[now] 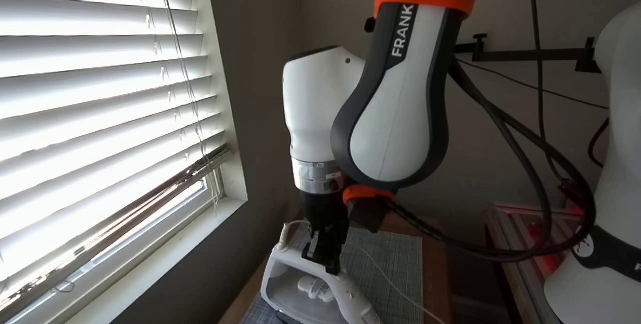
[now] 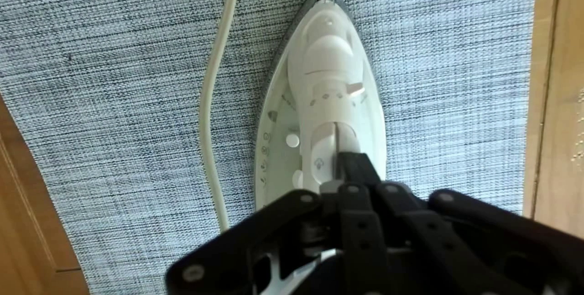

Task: Turn the iron to the right and then press on the button of the iron

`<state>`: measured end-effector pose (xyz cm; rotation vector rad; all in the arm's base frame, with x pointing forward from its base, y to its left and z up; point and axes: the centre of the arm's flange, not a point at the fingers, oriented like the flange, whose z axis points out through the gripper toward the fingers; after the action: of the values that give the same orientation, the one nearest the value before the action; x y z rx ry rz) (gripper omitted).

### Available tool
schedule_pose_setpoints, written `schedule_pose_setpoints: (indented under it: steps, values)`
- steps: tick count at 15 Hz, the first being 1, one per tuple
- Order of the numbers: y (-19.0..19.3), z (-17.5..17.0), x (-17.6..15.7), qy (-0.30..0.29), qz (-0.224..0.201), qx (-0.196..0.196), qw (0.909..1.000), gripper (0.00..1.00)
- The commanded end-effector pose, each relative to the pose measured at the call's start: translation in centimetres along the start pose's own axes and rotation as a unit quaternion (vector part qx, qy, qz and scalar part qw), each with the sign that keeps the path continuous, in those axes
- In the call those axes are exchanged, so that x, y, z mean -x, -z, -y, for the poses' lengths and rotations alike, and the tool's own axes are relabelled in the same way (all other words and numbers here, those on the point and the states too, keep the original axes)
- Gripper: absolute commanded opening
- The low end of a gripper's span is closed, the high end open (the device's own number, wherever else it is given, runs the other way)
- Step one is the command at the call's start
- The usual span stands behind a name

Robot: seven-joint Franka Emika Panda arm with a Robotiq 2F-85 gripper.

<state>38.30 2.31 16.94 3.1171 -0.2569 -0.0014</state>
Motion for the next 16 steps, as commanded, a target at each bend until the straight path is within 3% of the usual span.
schedule_pose_setpoints:
  steps: [1,7,8,10,16]
  values:
    - [0.2,-2.1,5.0,-0.007,0.013,0.015,0.9998,0.00]
    - [1.9,-2.1,5.3,-0.014,0.004,0.017,0.9997,0.00]
    - [2.1,-2.1,5.3,-0.017,0.006,0.017,0.9997,0.26]
    - [2.5,-2.0,5.3,-0.018,0.003,0.014,0.9997,0.32]
    - [3.8,-1.9,5.6,-0.009,-0.008,0.010,0.9999,0.75]
